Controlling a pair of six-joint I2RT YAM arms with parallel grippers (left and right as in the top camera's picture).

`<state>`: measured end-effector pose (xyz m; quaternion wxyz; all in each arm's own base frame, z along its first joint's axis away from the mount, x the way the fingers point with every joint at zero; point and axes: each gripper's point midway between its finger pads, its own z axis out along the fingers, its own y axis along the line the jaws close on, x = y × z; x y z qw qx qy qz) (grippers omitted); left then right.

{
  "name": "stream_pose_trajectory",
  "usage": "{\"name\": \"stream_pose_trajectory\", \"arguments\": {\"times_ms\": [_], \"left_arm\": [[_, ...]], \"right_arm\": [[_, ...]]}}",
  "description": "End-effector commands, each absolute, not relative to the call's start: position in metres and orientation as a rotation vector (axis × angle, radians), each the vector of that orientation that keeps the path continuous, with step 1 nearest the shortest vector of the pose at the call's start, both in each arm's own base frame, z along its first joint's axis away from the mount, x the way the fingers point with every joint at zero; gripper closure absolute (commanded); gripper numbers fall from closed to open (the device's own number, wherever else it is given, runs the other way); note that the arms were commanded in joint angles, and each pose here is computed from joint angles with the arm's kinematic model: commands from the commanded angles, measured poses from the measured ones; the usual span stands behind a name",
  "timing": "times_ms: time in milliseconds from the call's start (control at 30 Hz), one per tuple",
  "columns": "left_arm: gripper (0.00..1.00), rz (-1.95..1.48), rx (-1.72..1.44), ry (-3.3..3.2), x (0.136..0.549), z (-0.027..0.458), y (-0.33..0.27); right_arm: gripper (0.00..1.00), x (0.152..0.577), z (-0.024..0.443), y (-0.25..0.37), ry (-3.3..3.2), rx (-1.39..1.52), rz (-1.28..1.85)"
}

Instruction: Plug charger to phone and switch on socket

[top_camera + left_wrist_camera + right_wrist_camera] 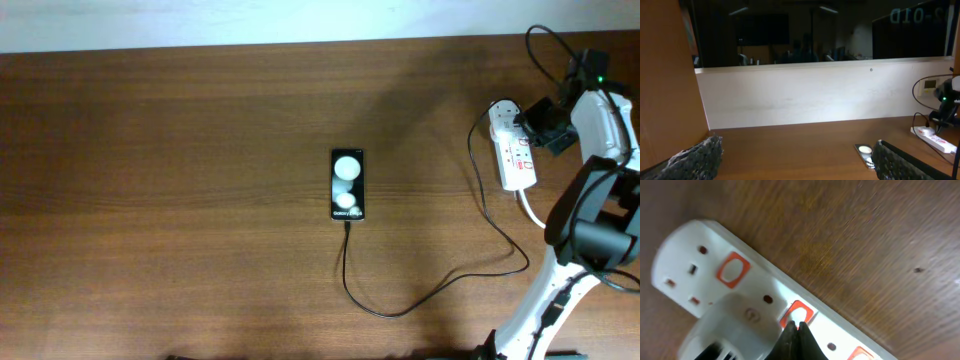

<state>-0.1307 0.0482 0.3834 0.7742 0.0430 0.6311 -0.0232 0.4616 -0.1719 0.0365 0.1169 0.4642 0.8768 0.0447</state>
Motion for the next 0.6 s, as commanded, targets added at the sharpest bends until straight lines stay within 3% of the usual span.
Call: {"name": "stream_pose_trajectory", "arguments": {"times_ms": [0,200,333,400,567], "left_arm": [[0.01,-0.040,0.091,1.359,-0.133,0.381,0.050],[0.01,-0.039,0.091,1.359,-0.133,0.381,0.050],[0.01,-0.039,0.091,1.359,-0.133,0.381,0.050],[0.01,-0.039,0.091,1.359,-0.133,0.381,0.050],[0.01,-0.039,0.091,1.359,-0.133,0.381,0.050]], "right_arm": [[0.96,0.469,0.027,-0.164,2.581,1.361,0.193],[0.96,0.465,0.026,-0.164,2.592,1.361,0.177],[0.96,0.439,0.040,-0.187,2.604,1.407,0.012],[0.96,0.428,0.078,-0.202,2.568,1.358,-0.108],[0.96,0.432,0.177,-0.201,2.352,1.256,-0.062]]}}
